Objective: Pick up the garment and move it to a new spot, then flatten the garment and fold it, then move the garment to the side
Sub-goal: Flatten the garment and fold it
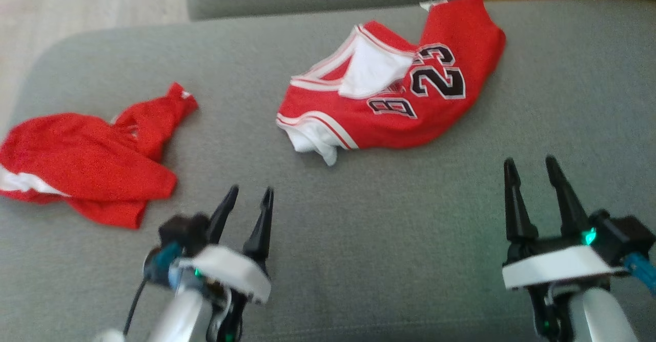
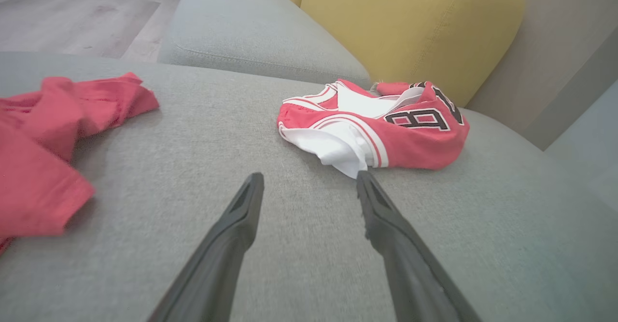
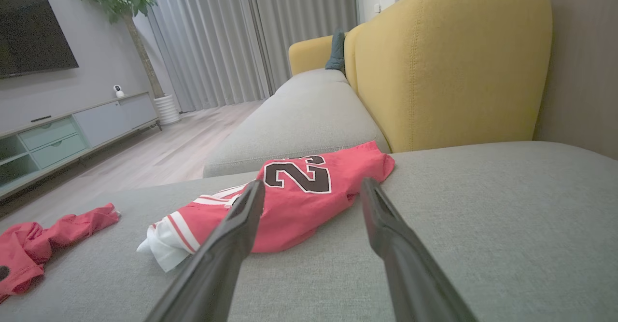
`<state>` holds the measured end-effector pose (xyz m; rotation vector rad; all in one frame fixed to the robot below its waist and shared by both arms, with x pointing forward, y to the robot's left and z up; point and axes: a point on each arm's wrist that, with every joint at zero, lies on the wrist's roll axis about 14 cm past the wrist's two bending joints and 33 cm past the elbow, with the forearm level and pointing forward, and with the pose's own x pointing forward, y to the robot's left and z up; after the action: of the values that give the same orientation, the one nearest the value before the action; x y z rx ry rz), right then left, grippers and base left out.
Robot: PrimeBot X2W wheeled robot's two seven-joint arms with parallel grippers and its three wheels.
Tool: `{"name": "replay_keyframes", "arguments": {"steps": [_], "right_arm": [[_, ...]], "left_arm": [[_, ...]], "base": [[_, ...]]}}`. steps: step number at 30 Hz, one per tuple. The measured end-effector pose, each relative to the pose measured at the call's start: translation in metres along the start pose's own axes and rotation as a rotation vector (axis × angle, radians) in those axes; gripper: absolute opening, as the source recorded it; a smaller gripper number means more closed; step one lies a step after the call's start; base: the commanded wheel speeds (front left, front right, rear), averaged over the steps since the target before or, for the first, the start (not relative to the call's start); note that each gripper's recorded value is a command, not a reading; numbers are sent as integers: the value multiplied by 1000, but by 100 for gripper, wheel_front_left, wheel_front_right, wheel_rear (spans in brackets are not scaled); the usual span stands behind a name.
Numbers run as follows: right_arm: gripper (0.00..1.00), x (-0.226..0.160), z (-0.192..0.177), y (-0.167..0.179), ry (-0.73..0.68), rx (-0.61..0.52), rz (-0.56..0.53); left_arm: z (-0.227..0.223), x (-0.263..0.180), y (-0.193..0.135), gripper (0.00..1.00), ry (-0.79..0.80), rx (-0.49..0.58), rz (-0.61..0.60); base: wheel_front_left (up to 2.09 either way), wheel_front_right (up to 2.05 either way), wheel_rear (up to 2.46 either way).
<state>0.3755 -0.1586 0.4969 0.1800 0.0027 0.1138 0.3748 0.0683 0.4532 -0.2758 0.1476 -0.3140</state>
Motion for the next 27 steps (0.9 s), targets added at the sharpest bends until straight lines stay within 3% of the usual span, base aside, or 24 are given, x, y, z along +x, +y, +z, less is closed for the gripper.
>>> {"name": "replay_keyframes", "arguments": {"steps": [11, 20, 21, 22, 23, 27], "right_arm": [[100, 14, -18, -27, 51, -14, -71], [100, 11, -24, -48, 64, -29, -133], [100, 10, -25, -49, 68, -29, -138], [100, 9, -26, -50, 70, -30, -142], [100, 9, -27, -51, 71, -30, -144], [100, 8, -28, -53, 71, -35, -148]], "left_arm": [[-50, 75, -12, 100, 201, 30, -116], [-65, 109, -21, 100, 239, 4, -157], [-67, 111, -21, 94, 244, 4, -160], [-67, 113, -22, 43, 245, 3, -161], [-66, 115, -23, 0, 238, -5, -162], [-54, 121, -27, 0, 203, -21, -175]], "base": [[0, 0, 0], [0, 0, 0], [0, 0, 0], [0, 0, 0], [0, 0, 0], [0, 0, 0]]}}
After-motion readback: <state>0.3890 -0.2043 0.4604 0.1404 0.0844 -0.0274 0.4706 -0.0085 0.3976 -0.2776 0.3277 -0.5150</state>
